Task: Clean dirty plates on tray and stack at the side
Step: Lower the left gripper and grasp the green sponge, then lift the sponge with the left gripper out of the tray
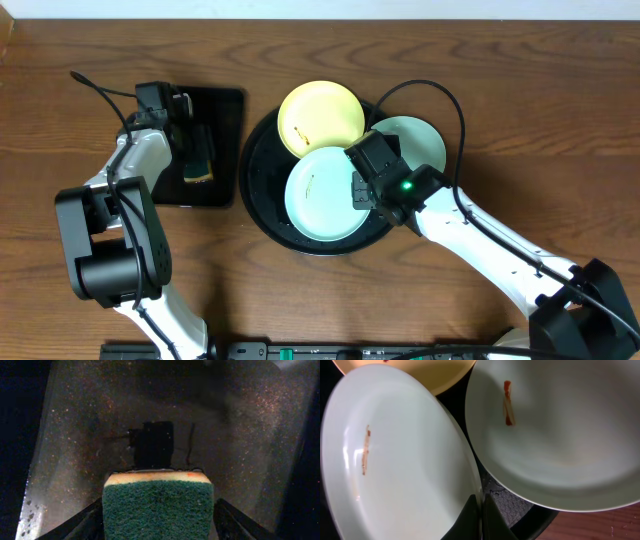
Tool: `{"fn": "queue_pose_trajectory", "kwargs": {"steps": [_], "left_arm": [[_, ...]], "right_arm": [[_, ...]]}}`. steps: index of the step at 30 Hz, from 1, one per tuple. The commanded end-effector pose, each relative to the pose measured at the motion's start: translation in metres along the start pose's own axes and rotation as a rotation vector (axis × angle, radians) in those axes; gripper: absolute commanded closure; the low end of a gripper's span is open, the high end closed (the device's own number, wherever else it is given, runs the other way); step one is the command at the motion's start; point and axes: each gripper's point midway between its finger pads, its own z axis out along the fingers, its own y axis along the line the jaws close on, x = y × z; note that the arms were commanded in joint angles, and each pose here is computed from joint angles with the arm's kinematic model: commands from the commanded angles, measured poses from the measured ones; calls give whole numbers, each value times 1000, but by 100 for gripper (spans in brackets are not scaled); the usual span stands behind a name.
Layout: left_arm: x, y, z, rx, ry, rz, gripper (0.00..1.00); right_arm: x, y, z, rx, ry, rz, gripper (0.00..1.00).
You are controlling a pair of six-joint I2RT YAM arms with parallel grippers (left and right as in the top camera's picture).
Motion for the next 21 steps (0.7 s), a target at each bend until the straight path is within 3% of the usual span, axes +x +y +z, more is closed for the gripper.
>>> {"fn": "queue_pose_trajectory", "kwargs": {"steps": [1,14,21], "left_arm": [[11,1,8,0,40,2,33],[13,1,7,0,46,2,32],[15,1,7,0,56,1,33]], "right_arm": [[6,-6,4,13,8,18,99],[41,-14,24,-3,82,65,98],[56,-16,23,-5,150,71,89]]}}
